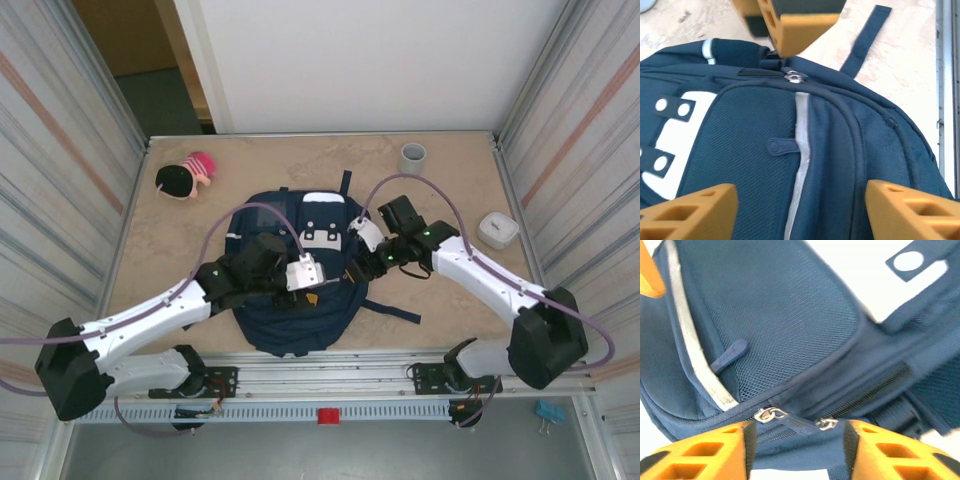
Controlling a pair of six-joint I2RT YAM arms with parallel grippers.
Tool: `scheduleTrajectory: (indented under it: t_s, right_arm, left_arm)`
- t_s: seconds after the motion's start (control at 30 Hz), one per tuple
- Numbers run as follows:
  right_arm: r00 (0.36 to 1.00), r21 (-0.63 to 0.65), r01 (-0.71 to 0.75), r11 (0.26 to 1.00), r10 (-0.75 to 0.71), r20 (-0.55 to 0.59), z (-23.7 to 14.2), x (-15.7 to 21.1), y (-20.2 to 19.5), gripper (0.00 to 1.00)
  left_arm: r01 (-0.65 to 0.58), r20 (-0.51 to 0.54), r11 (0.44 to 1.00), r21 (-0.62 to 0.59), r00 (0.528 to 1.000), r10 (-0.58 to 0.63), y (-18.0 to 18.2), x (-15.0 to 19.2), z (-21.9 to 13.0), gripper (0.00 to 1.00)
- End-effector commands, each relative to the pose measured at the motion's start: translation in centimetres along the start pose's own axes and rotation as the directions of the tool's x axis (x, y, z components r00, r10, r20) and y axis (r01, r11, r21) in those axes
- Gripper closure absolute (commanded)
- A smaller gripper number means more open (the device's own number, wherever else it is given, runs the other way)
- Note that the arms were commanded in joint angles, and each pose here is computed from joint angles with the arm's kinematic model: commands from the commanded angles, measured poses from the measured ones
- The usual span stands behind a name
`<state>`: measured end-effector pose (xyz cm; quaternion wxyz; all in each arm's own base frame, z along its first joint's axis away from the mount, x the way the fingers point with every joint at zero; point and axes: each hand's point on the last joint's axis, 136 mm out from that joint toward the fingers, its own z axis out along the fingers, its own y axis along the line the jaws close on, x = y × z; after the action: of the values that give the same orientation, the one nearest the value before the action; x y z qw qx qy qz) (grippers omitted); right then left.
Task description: Pack books, pencil case, and school supplies into a backpack
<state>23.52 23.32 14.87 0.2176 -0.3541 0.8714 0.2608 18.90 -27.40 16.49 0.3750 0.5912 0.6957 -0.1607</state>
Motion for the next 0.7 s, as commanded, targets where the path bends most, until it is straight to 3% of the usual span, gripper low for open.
scheduleTrajectory:
  t_s: [0.0, 0.1, 0.17, 0.37, 0.5, 0.67]
  right_arm:
    - [0.982, 0.183, -0.138, 0.973, 0.11, 0.156, -4.9, -2.8, -1.6, 0.34]
    - [0.944, 0.21, -0.299, 0.931, 0.257, 0.207, -7.2, -2.6, -1.6, 0.29]
    - [0.905, 0.178, -0.403, 0.898, 0.362, 0.224, -7.6, -2.2, -0.8, 0.21]
    - [0.892, 0.155, -0.449, 0.88, 0.429, 0.145, -4.1, 0.4, 2.9, 0.18]
    - [0.903, 0.162, -0.428, 0.889, 0.417, 0.102, -0.4, 1.0, 4.4, 0.19]
    - [0.878, 0.365, -0.465, 0.807, 0.473, 0.074, 3.9, 4.1, 0.7, 0.24]
  left_arm:
    - [0.265, 0.085, 0.952, -0.152, 0.963, -0.255, 3.0, -1.7, -3.1, 0.2]
    - [0.491, 0.139, 0.84, -0.23, 0.871, -0.471, 5.4, -0.1, -5.2, 0.16]
    - [0.637, 0.173, 0.73, -0.245, 0.77, -0.614, 6.3, 1.4, -6.3, 0.15]
    - [0.807, 0.099, 0.5, -0.313, 0.552, -0.828, 5.2, 6.8, -6.0, 0.13]
    - [0.825, 0.024, 0.456, -0.333, 0.492, -0.87, 3.8, 9.4, -4.2, 0.15]
    - [0.786, -0.04, 0.374, -0.492, 0.409, -0.912, 3.2, 14.6, -2.8, 0.17]
